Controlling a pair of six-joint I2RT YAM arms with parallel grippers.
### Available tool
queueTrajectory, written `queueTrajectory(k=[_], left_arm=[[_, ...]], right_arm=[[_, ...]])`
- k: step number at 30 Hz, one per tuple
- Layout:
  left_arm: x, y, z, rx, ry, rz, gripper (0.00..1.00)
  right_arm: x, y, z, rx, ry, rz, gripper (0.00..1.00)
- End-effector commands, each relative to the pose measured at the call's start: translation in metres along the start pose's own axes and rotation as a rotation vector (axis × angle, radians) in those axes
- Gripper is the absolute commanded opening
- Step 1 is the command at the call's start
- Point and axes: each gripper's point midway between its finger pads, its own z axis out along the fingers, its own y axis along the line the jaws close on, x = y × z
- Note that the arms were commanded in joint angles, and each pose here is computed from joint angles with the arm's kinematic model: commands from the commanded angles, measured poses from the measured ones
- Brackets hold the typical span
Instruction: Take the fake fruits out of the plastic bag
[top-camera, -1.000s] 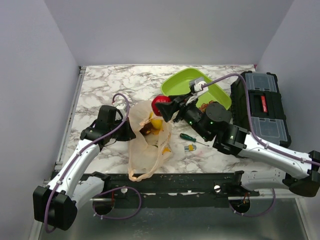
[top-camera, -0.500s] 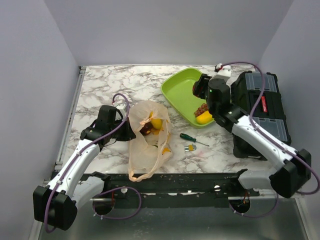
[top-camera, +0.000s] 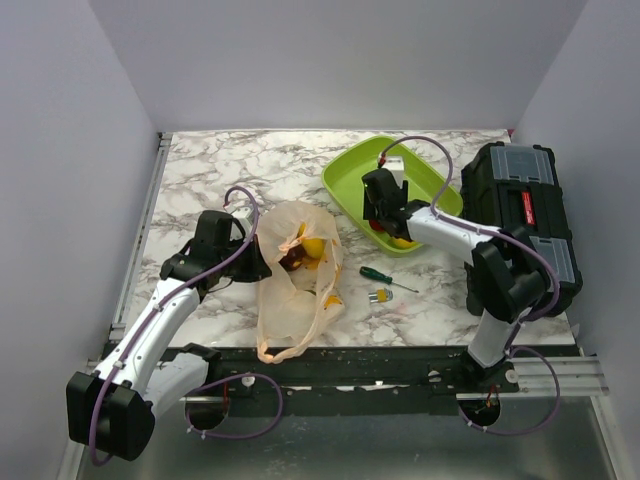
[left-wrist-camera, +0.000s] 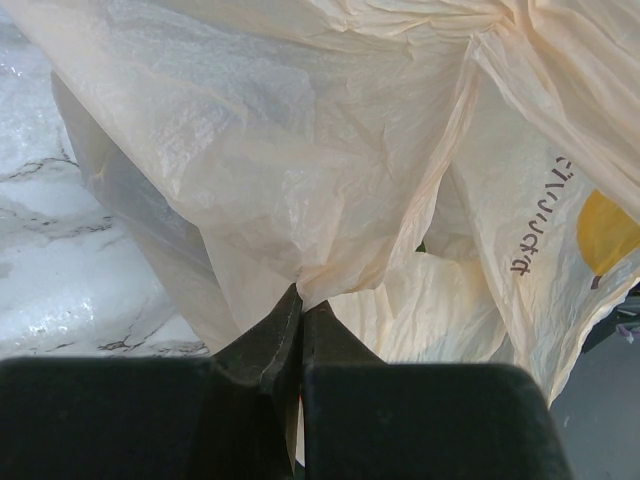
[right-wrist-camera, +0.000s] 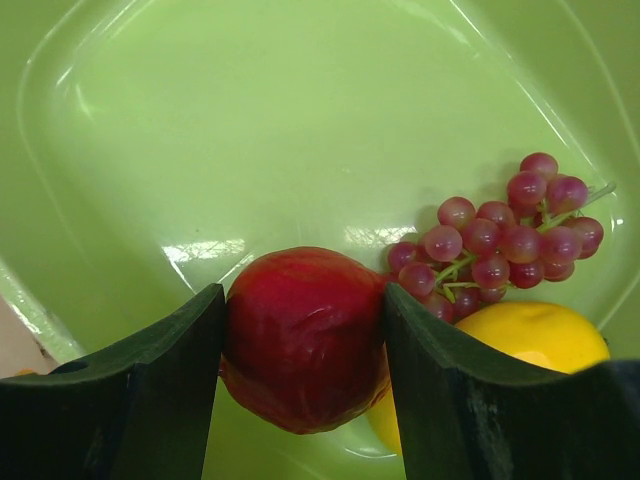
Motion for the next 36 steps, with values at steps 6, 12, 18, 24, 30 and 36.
queueTrajectory(k=[6, 12, 18, 24, 30, 36], left_arm=[[-0.006, -0.005, -0.004, 0.023, -0.022, 0.011, 0.00], [-0.005, -0.007, -0.003, 0.034, -0.015, 0.008, 0.00], [-0.006, -0.006, -0.005, 0.029, -0.031, 0.014, 0.00], [-0.006, -0.006, -0.004, 0.031, -0.022, 0.011, 0.00], [-0.006, -0.008, -0.004, 0.040, -0.021, 0.011, 0.00], [-0.005, -0.008, -0.003, 0.043, -0.014, 0.009, 0.00]], right_arm=[[0.019, 0.003, 0.019, 0.033, 0.065, -0.032, 0.27], [0.015, 0.010, 0.015, 0.003, 0.099, -0.032, 0.71], [-0.005, 0.009, -0.012, -0.046, 0.066, 0.014, 0.85], [-0.035, 0.001, -0.054, -0.110, -0.009, 0.069, 0.86], [-0.009, 0.021, -0.099, -0.393, -0.026, 0.183, 0.87], [0.024, 0.063, -0.165, -0.813, -0.061, 0.192, 0.87]])
